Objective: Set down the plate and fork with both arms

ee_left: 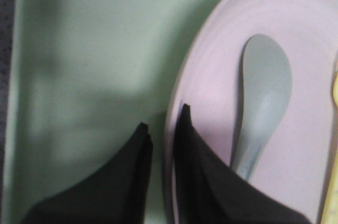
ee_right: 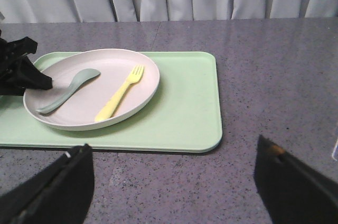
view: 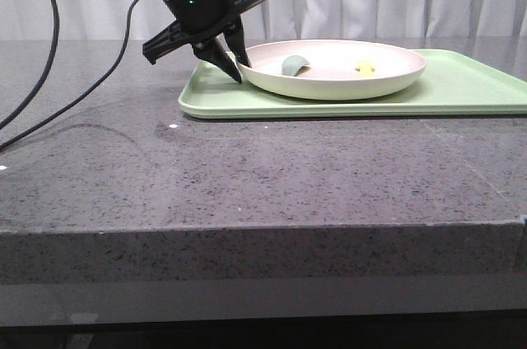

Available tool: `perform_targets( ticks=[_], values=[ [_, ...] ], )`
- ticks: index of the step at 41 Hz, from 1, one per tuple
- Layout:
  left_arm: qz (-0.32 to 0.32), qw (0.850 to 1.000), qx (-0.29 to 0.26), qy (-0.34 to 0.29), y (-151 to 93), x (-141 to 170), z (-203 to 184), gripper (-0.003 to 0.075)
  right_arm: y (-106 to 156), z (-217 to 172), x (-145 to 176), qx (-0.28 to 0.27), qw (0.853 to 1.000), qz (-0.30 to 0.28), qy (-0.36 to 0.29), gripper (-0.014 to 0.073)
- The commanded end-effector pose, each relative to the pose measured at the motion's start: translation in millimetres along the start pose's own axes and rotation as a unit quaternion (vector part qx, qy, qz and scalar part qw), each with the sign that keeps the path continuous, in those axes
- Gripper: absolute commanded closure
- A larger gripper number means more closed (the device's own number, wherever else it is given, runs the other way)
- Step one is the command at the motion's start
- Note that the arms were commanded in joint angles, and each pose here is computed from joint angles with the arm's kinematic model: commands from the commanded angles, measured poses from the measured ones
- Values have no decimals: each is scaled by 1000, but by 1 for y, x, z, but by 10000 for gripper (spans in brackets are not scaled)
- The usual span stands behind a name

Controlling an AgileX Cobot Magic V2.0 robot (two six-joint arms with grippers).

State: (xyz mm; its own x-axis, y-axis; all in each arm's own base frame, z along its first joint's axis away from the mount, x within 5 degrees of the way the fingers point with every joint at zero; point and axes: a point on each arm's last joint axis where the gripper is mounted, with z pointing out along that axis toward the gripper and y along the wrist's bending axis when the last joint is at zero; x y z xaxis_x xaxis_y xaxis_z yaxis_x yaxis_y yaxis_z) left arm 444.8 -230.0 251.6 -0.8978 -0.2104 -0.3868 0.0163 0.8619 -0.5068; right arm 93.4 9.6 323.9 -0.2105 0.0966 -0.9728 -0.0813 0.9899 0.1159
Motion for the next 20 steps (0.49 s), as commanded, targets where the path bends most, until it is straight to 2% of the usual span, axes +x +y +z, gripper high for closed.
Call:
perform_targets(
  ticks=[1,4,7,20],
  values=[
    [18,998,42,-48,-26,-9,-35,449,1,-2,-19,3,999,-3,-51,-41],
    [16,997,50,-54,-29,-9,-39,419,1,-2,-19,3,999,-3,-50,-41],
    [19,996,55,-61,-32,-10,-46,421,1,-2,-19,3,999,-3,-50,-41],
    [61,990,34,-119,-30,-25,-111,427,1,-2,-19,3,999,-3,-50,-41]
  ],
)
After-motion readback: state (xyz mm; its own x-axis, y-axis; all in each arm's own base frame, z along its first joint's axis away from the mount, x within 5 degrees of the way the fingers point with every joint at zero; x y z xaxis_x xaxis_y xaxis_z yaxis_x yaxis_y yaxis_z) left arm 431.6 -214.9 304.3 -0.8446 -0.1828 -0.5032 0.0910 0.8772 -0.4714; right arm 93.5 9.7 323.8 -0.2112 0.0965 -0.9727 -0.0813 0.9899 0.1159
